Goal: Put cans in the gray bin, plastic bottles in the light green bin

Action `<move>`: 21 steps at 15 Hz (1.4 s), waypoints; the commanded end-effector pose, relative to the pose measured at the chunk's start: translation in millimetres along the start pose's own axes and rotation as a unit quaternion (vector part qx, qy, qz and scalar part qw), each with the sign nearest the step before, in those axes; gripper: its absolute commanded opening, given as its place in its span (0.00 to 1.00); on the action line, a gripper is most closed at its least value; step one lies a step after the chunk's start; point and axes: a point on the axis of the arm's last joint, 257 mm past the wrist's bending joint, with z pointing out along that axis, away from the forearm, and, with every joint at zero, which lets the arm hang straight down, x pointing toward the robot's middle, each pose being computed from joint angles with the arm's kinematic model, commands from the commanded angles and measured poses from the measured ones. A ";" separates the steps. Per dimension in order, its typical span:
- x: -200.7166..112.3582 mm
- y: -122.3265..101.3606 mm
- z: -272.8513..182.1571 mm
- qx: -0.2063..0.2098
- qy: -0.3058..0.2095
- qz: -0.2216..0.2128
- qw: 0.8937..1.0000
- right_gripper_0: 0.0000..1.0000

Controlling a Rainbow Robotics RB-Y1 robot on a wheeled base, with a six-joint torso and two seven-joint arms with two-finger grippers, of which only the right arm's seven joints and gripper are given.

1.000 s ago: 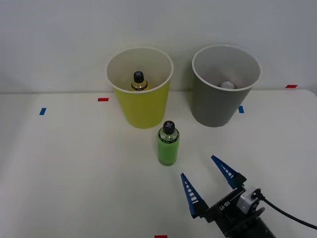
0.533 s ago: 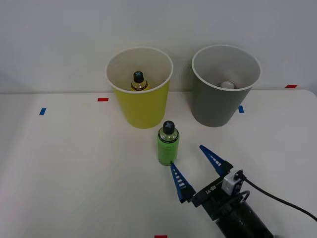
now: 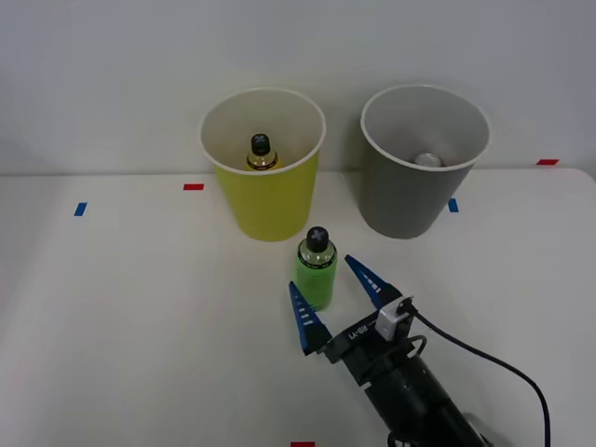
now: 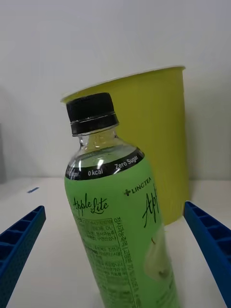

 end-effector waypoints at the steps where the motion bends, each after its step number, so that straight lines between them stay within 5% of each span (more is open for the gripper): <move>1: 1.5 0.5 9.4 -0.007 0.000 -0.025 1.000 1.00; 6: 11.7 -6.1 19.1 -0.008 0.027 -0.092 0.995 1.00; 21: 14.2 -7.6 28.2 -0.017 0.040 -0.103 0.994 1.00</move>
